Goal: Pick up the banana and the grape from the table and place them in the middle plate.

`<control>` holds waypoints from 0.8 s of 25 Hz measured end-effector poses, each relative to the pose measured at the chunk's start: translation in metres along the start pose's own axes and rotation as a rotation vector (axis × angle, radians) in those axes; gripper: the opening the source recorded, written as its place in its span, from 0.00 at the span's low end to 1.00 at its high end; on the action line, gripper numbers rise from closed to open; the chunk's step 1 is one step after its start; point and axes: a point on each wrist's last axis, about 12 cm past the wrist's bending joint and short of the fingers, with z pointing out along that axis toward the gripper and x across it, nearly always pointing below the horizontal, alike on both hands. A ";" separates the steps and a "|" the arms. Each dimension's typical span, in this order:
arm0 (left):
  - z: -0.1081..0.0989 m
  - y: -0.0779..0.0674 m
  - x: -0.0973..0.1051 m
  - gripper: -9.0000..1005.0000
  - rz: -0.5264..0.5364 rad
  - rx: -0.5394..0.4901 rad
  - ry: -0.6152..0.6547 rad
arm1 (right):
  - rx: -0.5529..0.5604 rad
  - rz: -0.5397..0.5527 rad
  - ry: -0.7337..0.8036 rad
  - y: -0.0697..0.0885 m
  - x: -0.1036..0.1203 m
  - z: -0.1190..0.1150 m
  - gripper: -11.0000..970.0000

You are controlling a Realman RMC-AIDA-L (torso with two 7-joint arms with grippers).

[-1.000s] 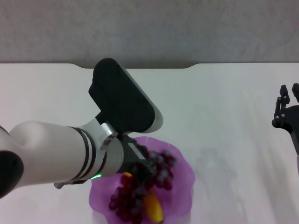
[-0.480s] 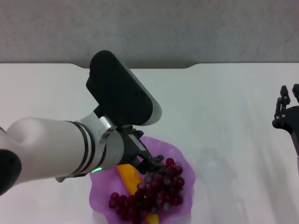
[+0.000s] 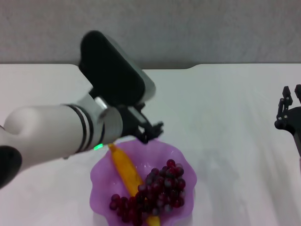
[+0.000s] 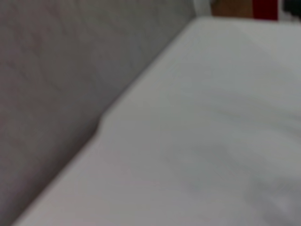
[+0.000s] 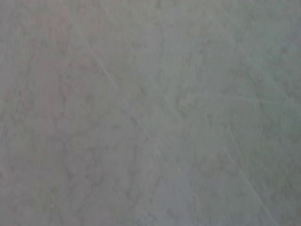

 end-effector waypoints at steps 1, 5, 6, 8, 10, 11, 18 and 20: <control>0.001 0.004 -0.001 0.71 -0.008 -0.015 -0.025 | 0.000 -0.001 0.000 0.000 0.000 0.000 0.22; 0.005 0.022 -0.003 0.63 -0.038 -0.082 -0.143 | -0.002 -0.001 0.000 0.000 0.000 0.001 0.22; 0.005 0.026 -0.002 0.61 -0.054 -0.103 -0.174 | -0.003 -0.001 0.001 0.000 0.000 0.001 0.22; 0.004 0.035 0.003 0.56 -0.086 -0.146 -0.243 | -0.004 -0.001 0.003 0.001 0.000 0.001 0.22; 0.002 0.043 0.010 0.52 -0.116 -0.201 -0.331 | -0.005 -0.002 0.004 0.000 0.000 0.001 0.22; 0.001 0.046 0.016 0.50 -0.131 -0.228 -0.375 | -0.006 -0.003 0.005 0.000 0.001 0.001 0.22; -0.009 0.058 0.052 0.13 -0.203 -0.393 -0.624 | -0.006 -0.003 0.006 0.000 0.001 0.001 0.22; -0.009 0.058 0.061 0.05 -0.215 -0.414 -0.654 | -0.006 -0.006 0.006 0.000 0.001 0.001 0.22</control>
